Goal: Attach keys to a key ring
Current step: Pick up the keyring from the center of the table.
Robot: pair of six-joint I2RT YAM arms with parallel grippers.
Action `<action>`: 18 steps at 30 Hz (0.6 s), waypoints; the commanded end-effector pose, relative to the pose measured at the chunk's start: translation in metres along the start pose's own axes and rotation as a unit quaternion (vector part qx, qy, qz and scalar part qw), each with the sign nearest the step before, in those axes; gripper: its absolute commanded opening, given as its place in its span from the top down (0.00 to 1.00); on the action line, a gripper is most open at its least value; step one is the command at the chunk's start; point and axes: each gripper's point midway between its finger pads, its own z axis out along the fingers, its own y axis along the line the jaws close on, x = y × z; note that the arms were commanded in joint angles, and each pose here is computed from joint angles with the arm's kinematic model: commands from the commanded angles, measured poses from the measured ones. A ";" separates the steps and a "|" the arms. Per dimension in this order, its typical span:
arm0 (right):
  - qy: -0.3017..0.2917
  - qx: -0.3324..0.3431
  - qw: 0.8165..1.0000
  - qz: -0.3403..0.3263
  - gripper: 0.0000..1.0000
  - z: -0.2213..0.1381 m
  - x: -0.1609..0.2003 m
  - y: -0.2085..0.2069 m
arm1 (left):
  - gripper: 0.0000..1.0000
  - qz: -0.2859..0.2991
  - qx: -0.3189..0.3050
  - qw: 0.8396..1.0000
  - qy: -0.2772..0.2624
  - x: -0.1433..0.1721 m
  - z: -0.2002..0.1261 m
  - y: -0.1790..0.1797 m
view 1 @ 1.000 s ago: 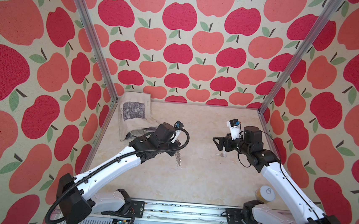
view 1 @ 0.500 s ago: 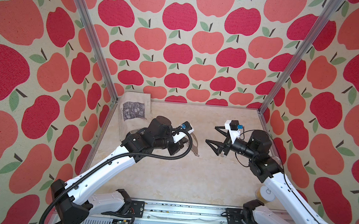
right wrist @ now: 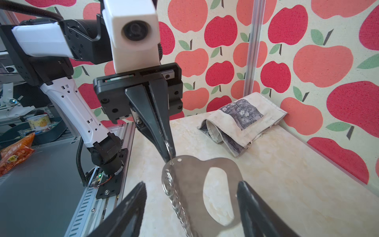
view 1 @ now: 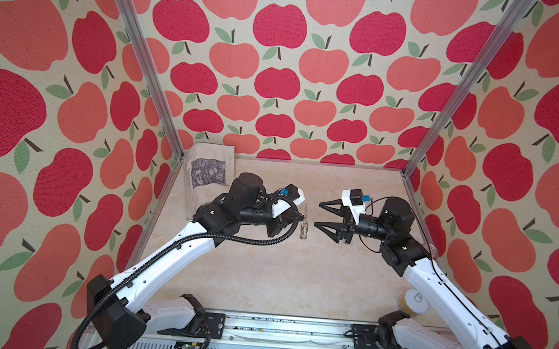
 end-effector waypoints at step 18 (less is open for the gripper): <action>-0.009 -0.061 0.997 -0.046 0.64 0.021 -0.028 0.031 | 1.00 0.061 0.032 0.995 -0.075 -0.022 -0.011 -0.015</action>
